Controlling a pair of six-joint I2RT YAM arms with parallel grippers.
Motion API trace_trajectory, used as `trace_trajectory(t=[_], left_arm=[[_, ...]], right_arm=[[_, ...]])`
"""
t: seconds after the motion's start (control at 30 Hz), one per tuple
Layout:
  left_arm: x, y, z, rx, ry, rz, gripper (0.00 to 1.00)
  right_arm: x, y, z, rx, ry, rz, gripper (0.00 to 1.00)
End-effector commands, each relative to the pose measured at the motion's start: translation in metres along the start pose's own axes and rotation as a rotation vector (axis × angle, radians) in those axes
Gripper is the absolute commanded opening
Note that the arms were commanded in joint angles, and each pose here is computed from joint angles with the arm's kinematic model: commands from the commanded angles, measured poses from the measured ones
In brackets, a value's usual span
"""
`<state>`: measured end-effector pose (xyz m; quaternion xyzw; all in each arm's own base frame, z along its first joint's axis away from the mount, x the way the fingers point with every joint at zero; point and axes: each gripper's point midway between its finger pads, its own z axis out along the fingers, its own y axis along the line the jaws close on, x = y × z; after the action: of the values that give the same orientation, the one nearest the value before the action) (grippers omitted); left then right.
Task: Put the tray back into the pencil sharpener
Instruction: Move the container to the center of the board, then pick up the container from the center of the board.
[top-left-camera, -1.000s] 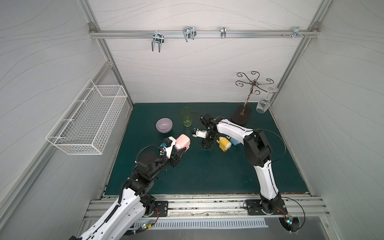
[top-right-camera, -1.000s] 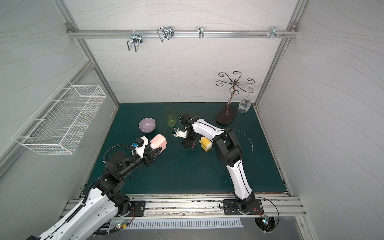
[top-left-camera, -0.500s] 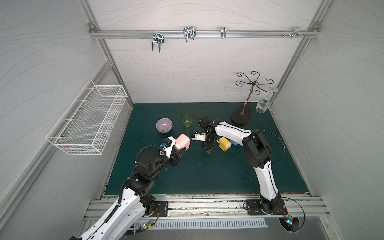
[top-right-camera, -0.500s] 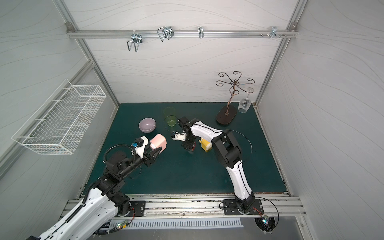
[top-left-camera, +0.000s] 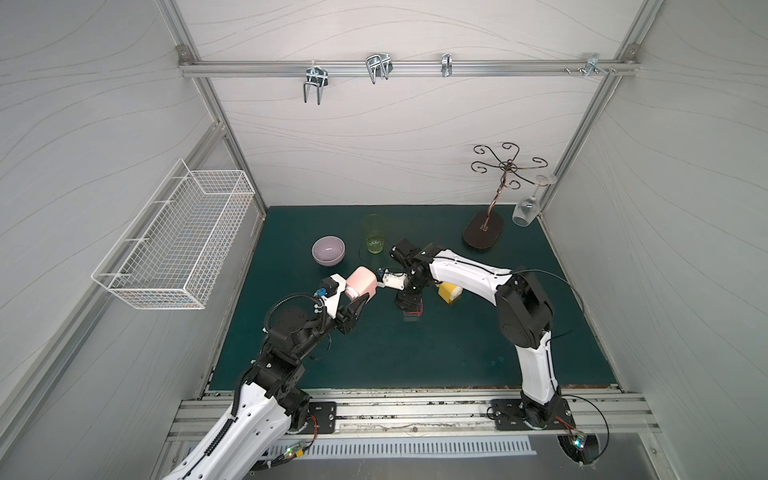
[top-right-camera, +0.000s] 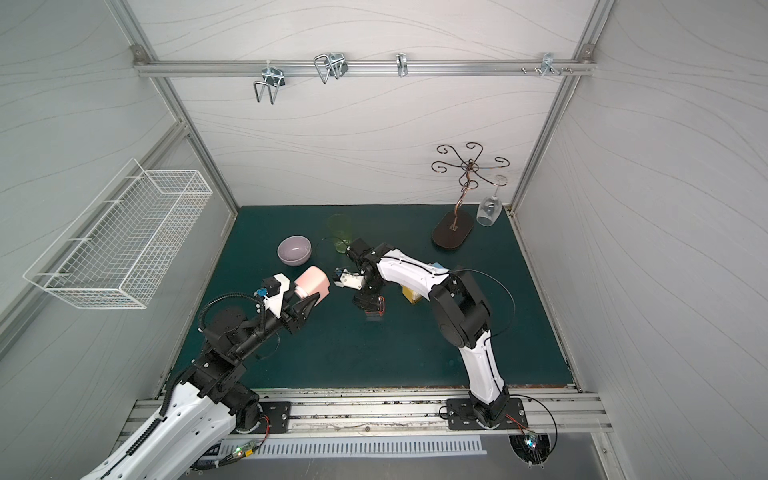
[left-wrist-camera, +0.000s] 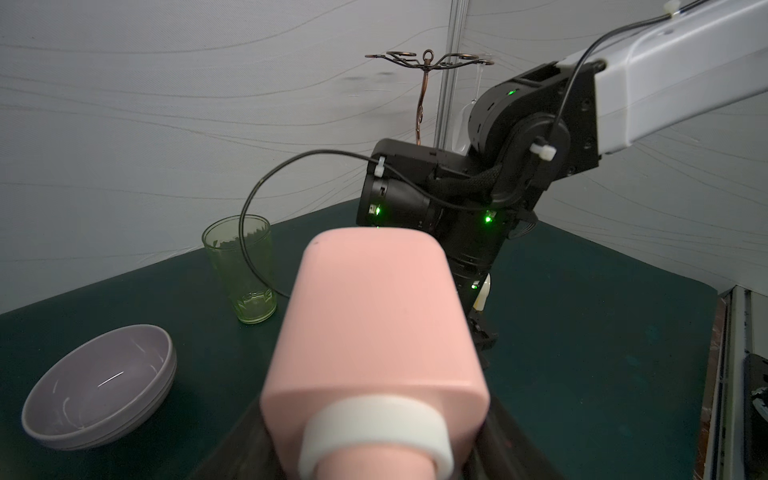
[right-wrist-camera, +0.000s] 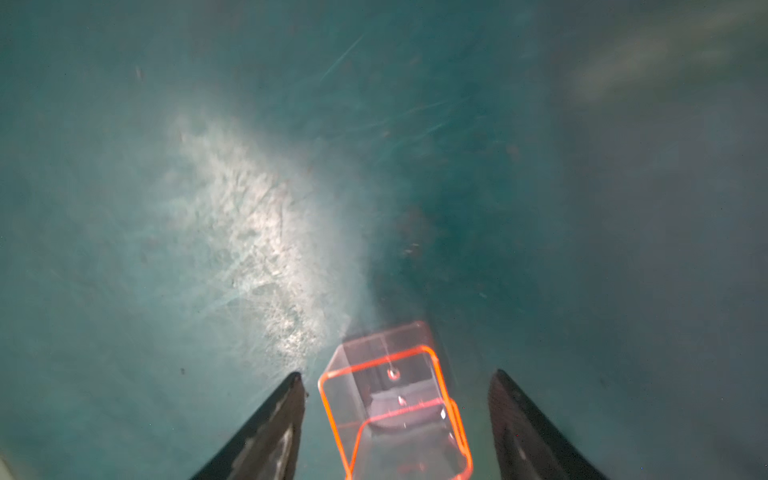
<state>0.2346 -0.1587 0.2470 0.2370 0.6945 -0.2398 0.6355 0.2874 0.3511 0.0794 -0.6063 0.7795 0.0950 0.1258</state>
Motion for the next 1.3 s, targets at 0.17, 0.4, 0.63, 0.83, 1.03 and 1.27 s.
trace_trajectory(t=[0.17, 0.4, 0.63, 0.83, 1.03, 1.27], left_arm=[[-0.019, 0.006, 0.001, -0.029, -0.087, 0.006, 0.0], [-0.017, 0.006, 0.003, -0.024, -0.087, -0.013, 0.0], [-0.017, 0.005, 0.002, -0.019, -0.083, -0.005, 0.0], [-0.018, 0.003, 0.001, -0.012, -0.085, -0.003, 0.0], [-0.018, 0.003, 0.001, -0.01, -0.086, -0.004, 0.0], [-0.016, 0.003, 0.003, -0.003, -0.081, -0.007, 0.0]], right_arm=[[0.028, -0.006, -0.058, 0.196, -0.077, 0.713, 0.58], [0.062, 0.008, -0.038, 0.201, 0.023, 1.007, 0.58], [0.063, 0.006, -0.005, 0.137, 0.062, 1.089, 0.5], [0.06, -0.004, 0.013, 0.123, 0.084, 1.123, 0.39], [0.065, -0.012, 0.016, 0.145, 0.097, 1.134, 0.32], [0.064, -0.014, 0.024, 0.125, 0.104, 1.146, 0.21]])
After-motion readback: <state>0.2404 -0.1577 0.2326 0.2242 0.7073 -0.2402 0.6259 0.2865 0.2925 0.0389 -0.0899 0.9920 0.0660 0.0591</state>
